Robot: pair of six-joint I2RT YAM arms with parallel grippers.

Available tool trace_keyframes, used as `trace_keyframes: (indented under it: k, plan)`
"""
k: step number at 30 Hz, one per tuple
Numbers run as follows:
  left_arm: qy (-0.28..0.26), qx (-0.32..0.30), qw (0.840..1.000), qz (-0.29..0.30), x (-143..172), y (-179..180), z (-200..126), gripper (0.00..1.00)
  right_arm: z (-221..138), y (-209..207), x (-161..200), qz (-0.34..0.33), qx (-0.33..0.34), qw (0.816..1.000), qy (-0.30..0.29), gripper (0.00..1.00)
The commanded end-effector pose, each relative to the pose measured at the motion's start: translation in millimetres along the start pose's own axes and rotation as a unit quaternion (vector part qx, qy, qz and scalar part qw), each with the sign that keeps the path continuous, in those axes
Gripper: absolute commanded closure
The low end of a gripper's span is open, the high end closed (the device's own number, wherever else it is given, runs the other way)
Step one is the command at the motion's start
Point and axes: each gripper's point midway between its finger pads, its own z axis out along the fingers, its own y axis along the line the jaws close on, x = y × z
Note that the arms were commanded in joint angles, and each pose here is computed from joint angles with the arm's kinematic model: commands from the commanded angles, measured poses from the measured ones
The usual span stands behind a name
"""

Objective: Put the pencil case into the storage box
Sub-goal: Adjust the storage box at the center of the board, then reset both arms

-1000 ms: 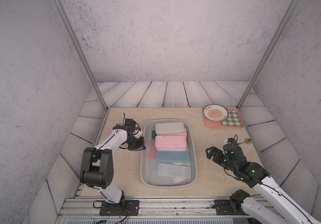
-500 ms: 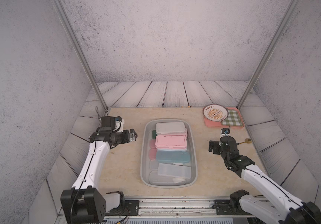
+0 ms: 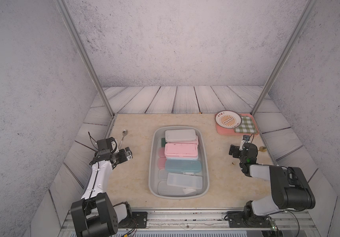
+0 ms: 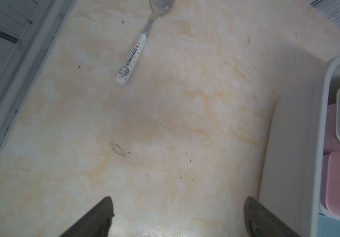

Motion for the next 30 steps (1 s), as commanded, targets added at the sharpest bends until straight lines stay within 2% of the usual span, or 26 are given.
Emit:
trace_keyframes:
  k: [1, 2, 5, 9, 12, 15, 18, 20, 22, 25, 28, 30]
  plan:
    - [-0.093, -0.006, 0.995, 0.04, -33, 3, 3, 0.0, 2, 15, -20, -0.007, -0.04, 0.998, -0.043, 0.01]
    - [-0.11, -0.006, 0.993, 0.047, -35, 4, 6, 0.0, 2, 14, -18, -0.011, -0.032, 0.999, -0.022, 0.01]
    - [-0.162, 0.018, 0.985, 0.057, -35, -1, 13, 0.0, 2, 18, -20, -0.018, -0.036, 0.999, -0.032, 0.01]
    - [-0.236, 0.065, 0.966, 0.079, -32, -21, 20, 0.0, 2, 17, -18, -0.017, -0.034, 0.999, -0.023, 0.01]
    - [-0.258, 0.061, 0.957, 0.121, -41, -34, 23, 0.0, 2, 17, -19, -0.018, -0.033, 0.999, -0.024, 0.01]
    - [-0.282, 0.059, 0.947, 0.138, -53, -38, 28, 0.0, 2, 17, -19, -0.018, -0.033, 0.999, -0.024, 0.01]
    - [-0.272, 0.067, 0.951, 0.128, -55, -39, 45, 0.0, 2, 17, -19, -0.018, -0.034, 0.999, -0.025, 0.01]
    - [-0.278, 0.082, 0.946, 0.145, -53, -47, 51, 0.0, 2, 17, -19, -0.018, -0.034, 0.999, -0.024, 0.01]
    - [-0.268, 0.071, 0.945, 0.176, -44, -55, 56, 0.0, 2, 17, -19, -0.018, -0.034, 0.999, -0.025, 0.01]
    - [-0.293, 0.07, 0.934, 0.192, -40, -60, 61, 0.0, 2, 17, -19, -0.018, -0.034, 0.999, -0.025, 0.01]
    - [-0.234, 0.031, 0.954, 0.185, -45, -56, 77, 0.0, 2, 17, -19, -0.018, -0.034, 0.999, -0.025, 0.01]
    - [-0.25, 0.023, 0.95, 0.187, -45, -57, 74, 0.0, 2, 17, -19, -0.018, -0.034, 0.999, -0.025, 0.01]
